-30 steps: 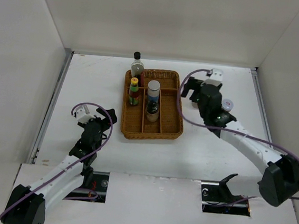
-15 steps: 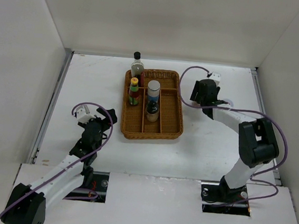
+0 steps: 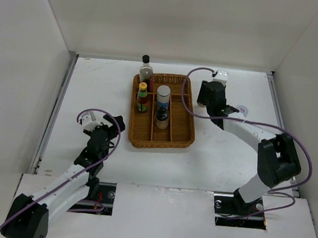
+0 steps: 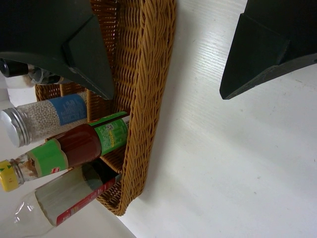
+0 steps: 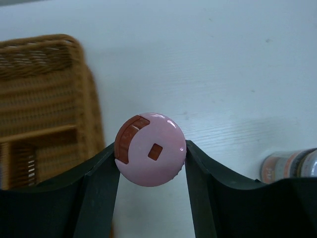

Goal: Organize the condiment bottles

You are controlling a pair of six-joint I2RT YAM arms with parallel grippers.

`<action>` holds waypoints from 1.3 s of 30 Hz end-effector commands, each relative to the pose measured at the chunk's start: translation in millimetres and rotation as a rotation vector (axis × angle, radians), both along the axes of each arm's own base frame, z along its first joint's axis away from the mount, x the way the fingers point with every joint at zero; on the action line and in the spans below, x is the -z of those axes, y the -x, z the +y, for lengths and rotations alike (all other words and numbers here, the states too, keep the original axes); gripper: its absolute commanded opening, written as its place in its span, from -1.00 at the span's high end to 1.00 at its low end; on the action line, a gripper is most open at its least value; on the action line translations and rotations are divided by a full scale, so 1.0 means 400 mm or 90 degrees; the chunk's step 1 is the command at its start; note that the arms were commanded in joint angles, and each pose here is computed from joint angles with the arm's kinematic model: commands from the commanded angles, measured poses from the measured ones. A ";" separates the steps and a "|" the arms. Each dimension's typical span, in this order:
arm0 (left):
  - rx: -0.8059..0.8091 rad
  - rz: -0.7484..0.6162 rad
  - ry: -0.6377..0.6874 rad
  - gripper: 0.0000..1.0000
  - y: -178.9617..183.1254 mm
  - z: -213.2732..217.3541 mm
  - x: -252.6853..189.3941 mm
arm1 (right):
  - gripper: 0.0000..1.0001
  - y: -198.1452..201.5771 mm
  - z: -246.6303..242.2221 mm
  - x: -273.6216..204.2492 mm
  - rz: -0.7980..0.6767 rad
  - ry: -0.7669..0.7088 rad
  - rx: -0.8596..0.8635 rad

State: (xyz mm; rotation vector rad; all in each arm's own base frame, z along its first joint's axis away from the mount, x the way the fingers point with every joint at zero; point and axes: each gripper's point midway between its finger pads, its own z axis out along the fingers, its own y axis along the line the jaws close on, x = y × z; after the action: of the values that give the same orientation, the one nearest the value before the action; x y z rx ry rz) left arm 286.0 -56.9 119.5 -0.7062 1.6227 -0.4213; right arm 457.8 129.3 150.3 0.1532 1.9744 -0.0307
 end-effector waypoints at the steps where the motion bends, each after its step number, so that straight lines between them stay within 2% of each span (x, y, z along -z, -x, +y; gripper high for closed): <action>1: 0.003 -0.029 0.016 -0.78 -0.009 -0.008 -0.026 | -0.02 0.025 0.121 -0.197 -0.119 -0.061 -0.072; 8: 0.002 -0.035 0.018 -0.77 -0.007 -0.005 -0.030 | -0.04 0.059 0.299 -0.175 -0.099 -0.103 -0.171; 16: 0.003 -0.036 0.019 -0.77 -0.007 -0.006 -0.032 | -0.08 0.039 0.340 -0.044 -0.040 -0.084 -0.169; 19: 0.003 -0.031 0.017 -0.77 -0.008 -0.006 -0.026 | -0.26 0.037 0.341 -0.020 -0.030 -0.075 -0.165; 21: 0.003 -0.035 0.018 -0.77 -0.008 -0.006 -0.030 | -0.46 0.041 0.345 -0.019 -0.030 -0.073 -0.166; 25: 0.002 -0.035 0.018 -0.77 -0.008 -0.005 -0.030 | -0.68 0.059 0.330 -0.087 -0.058 -0.084 -0.163; 29: 0.006 -0.039 0.020 -0.77 -0.007 -0.009 -0.036 | -0.71 0.103 0.251 -0.151 -0.079 -0.087 -0.127; 32: 0.008 -0.037 0.021 -0.77 -0.006 -0.012 -0.033 | -0.72 0.119 0.121 -0.164 -0.095 -0.080 -0.053; 34: 0.011 -0.040 0.022 -0.77 -0.006 -0.014 -0.037 | -0.78 0.128 0.001 -0.147 -0.093 -0.068 0.023; 37: 0.013 -0.037 0.022 -0.77 -0.006 -0.016 -0.034 | -1.00 0.141 -0.178 -0.099 -0.071 -0.039 0.154; 39: 0.015 -0.036 0.022 -0.77 -0.006 -0.018 -0.033 | -1.00 0.135 -0.260 -0.065 -0.048 -0.024 0.207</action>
State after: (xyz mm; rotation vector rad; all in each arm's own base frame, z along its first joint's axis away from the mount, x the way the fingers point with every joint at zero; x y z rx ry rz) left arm 286.3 -59.3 120.6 -0.7001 1.6217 -0.4313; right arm 410.9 68.7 208.0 0.3832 1.8042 -0.0355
